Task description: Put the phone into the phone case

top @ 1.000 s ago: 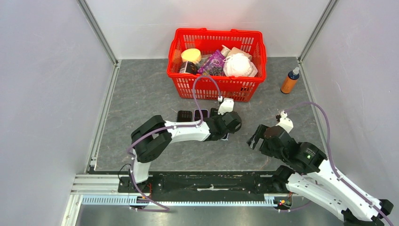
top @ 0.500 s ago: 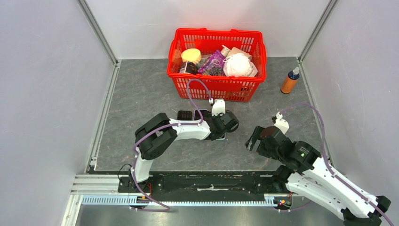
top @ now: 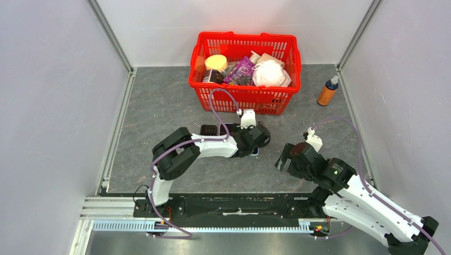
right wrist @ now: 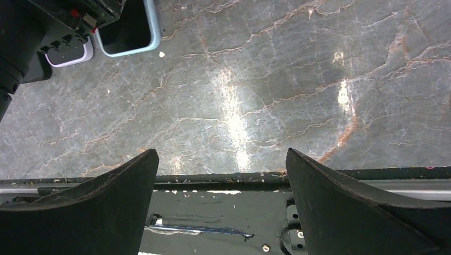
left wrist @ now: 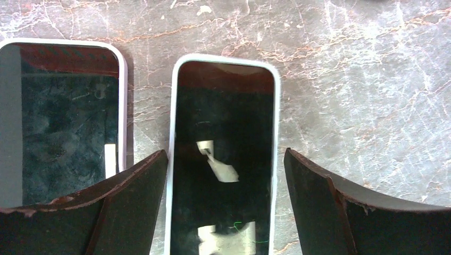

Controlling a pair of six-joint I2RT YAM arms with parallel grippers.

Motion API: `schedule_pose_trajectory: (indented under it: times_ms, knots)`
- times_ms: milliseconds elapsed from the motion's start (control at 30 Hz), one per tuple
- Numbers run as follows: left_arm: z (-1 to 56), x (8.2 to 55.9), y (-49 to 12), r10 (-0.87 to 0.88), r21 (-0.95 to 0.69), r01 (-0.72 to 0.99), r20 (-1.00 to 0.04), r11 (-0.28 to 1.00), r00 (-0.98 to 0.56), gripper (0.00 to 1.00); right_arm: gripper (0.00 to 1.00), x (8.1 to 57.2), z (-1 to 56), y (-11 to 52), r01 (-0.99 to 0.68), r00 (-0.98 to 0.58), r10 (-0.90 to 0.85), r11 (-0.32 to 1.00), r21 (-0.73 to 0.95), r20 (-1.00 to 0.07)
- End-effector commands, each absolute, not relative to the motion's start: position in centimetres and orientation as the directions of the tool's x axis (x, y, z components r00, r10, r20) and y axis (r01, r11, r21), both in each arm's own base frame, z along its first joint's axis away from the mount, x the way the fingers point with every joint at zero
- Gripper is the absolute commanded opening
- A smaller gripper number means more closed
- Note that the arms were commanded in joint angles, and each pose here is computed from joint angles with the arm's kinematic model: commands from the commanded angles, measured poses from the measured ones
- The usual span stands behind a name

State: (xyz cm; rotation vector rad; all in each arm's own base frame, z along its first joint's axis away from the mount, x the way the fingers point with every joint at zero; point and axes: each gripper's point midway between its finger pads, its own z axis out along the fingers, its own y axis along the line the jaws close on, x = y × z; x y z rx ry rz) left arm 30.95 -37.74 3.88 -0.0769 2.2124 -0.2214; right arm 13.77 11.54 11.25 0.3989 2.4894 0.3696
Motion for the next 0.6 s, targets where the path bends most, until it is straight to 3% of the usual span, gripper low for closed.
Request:
schedule_pose_trajectory:
  times_ms: [0,300,567]
  knots:
    - [5.9,32.3,-37.9,-0.172,-0.213,0.015,-0.825,0.977,-0.539,0.87,0.97,14.3,11.7,11.9,0.208,-0.765,0.390,0.903,0.375,-0.513]
    - [7.8,31.6,-37.6,-0.135,-0.205,0.068,-0.826,0.976,-0.548,0.89,0.97,14.3,11.5,11.9,0.205,-0.771,0.380,0.908,0.366,-0.511]
    - [11.1,27.3,-33.5,-0.023,-0.172,0.184,-0.788,0.968,-0.615,0.91,0.97,14.9,12.7,12.9,0.172,-0.789,0.344,0.919,0.354,-0.509]
